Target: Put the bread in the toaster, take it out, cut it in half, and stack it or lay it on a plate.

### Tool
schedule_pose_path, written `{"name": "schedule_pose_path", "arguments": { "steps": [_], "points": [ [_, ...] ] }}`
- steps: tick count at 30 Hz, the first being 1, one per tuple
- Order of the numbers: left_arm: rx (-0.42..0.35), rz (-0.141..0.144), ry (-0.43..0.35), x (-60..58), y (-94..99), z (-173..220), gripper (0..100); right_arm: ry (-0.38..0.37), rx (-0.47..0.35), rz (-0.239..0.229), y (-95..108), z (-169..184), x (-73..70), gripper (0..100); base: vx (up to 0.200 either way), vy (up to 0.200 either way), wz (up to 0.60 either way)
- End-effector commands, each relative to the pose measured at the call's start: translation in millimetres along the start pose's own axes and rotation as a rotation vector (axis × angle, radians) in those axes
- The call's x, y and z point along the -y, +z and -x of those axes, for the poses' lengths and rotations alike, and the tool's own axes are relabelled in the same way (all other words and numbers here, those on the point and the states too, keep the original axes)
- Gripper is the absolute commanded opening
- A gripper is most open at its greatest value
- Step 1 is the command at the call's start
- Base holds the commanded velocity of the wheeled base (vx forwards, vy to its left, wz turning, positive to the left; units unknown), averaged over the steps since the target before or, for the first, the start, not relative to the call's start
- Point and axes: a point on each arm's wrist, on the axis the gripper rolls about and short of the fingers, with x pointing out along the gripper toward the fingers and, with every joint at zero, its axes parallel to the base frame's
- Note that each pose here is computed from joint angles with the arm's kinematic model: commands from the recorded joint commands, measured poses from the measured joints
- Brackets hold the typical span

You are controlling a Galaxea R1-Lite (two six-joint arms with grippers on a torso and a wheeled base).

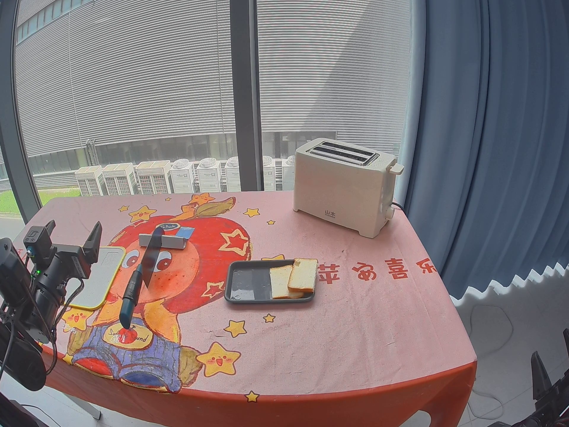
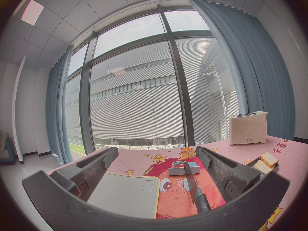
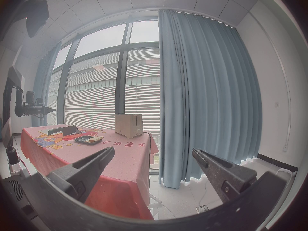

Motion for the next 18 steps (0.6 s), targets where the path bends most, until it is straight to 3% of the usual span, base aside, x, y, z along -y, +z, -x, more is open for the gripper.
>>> {"name": "schedule_pose_path", "arguments": {
  "steps": [1,7,18],
  "points": [
    [0.065,0.000,0.001,-2.1,12.3,10.8,100,0.000,-0.004,0.000,-4.3,-0.3,0.0,100,0.000,0.000,0.00],
    [0.053,-0.011,-0.048,3.1,9.5,19.9,100,0.001,-0.004,0.000,-4.3,-0.3,0.0,100,0.000,0.000,0.00],
    [0.070,-0.010,-0.064,0.5,12.1,46.2,100,0.000,-0.004,0.000,-4.3,-0.3,0.0,100,0.000,0.000,0.00]
  ]
}}
